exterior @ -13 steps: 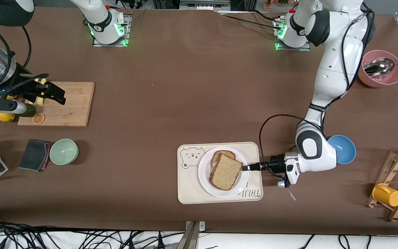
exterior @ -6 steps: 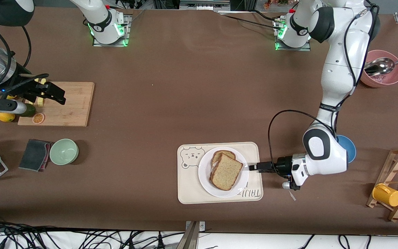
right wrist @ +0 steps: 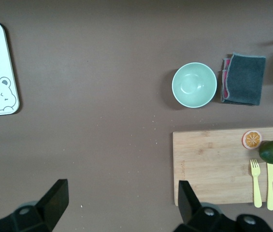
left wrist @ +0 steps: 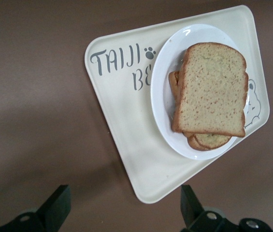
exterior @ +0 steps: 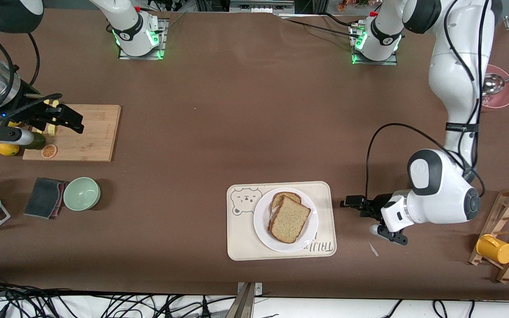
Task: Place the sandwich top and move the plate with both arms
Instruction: 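Open the left gripper and draw it back from the plate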
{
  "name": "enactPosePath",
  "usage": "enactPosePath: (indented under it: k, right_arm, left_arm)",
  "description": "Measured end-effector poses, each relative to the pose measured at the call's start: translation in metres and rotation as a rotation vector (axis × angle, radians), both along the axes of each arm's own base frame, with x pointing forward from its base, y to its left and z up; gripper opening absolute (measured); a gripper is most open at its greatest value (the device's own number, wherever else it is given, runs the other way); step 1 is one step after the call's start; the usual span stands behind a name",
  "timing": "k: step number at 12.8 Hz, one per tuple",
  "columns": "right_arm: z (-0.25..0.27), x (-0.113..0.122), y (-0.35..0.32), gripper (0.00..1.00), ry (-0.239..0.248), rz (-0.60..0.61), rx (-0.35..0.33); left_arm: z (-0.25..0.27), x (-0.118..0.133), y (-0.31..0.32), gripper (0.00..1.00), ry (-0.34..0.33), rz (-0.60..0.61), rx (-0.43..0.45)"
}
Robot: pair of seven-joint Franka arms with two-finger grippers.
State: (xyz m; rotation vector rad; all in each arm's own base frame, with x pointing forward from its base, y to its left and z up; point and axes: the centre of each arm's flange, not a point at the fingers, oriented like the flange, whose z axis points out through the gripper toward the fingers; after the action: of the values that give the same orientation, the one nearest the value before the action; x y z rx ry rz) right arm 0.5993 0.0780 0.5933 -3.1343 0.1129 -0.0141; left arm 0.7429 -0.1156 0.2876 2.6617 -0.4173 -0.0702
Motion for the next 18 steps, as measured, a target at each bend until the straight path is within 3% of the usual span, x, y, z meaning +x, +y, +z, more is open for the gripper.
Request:
enactPosePath:
  k: [3,7,10,13,18]
  right_arm:
    - [0.000,0.000,0.000,1.00,-0.001,0.000,0.000]
    - [0.001,0.000,0.000,1.00,-0.001,0.000,0.000]
    - [0.001,0.000,0.000,1.00,-0.001,0.000,0.000]
    - [0.001,0.000,0.000,1.00,-0.001,0.000,0.000]
    - [0.001,0.000,0.000,1.00,-0.001,0.000,0.000]
  left_arm:
    - [0.064,-0.016,0.011,1.00,0.022,-0.076,0.214]
    - [0.166,-0.045,0.003,1.00,0.012,0.013,0.417]
    - [0.238,-0.074,-0.005,1.00,-0.026,0.138,0.455]
    - [0.279,-0.099,0.001,1.00,-0.059,0.177,0.453]
    - [0.308,-0.156,0.071,1.00,-0.025,0.290,0.472]
